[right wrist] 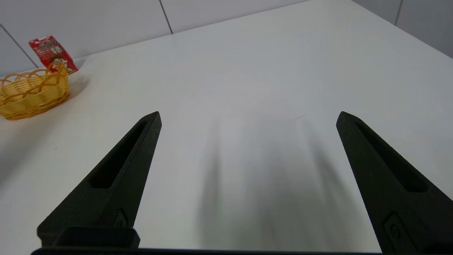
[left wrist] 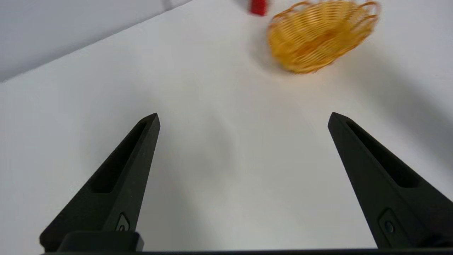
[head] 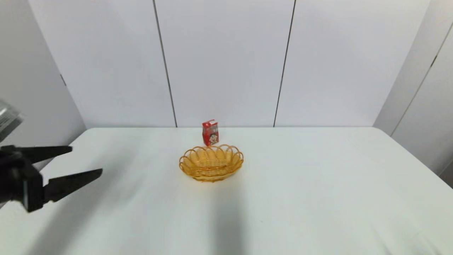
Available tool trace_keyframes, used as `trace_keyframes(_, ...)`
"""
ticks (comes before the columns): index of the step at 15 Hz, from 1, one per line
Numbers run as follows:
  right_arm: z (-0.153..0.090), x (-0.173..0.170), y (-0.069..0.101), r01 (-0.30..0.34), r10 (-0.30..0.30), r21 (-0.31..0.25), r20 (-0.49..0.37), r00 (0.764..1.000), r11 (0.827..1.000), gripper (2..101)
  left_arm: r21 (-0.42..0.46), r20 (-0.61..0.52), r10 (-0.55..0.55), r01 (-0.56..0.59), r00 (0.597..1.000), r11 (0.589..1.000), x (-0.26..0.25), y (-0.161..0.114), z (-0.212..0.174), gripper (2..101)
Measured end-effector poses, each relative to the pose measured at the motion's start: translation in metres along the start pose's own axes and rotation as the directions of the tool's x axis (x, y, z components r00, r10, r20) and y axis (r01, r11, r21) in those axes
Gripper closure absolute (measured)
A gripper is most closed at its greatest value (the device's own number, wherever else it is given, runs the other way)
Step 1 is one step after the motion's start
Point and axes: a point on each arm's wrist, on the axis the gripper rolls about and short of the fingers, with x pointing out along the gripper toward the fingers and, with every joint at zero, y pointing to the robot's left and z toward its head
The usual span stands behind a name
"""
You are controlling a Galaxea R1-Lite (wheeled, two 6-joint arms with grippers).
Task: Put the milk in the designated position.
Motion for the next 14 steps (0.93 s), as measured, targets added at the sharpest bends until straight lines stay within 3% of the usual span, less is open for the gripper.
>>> trace_keyframes(3, 0.0, 0.0, 0.0, 0.0, 0.0, 0.0, 0.0, 1.0, 1.0, 4.3, -0.034, 0.046, 0.227, -0.225, 0.973, 0.974, -0.045, -0.037, -0.045, 6.3)
trace_keyframes(6, 0.0, 0.0, 0.0, 0.0, 0.0, 0.0, 0.001, 1.0, 1.0, 4.3, -0.039, 0.12, 0.348, -0.346, 0.93, 0.938, -0.069, -0.064, -0.092, 6.1)
trace_keyframes(10, 0.0, 0.0, 0.0, 0.0, 0.0, 0.0, 0.0, 1.0, 1.0, 4.3, -0.048, 0.223, 0.398, -0.398, 0.89, 0.916, -0.076, -0.085, -0.15, 6.0)
trace_keyframes(14, 0.0, 0.0, 0.0, 0.0, 0.0, 0.0, 0.0, 1.0, 1.0, 4.3, -0.136, 0.273, 0.408, -0.385, 0.871, 0.913, -0.075, -0.09, -0.172, 5.9)
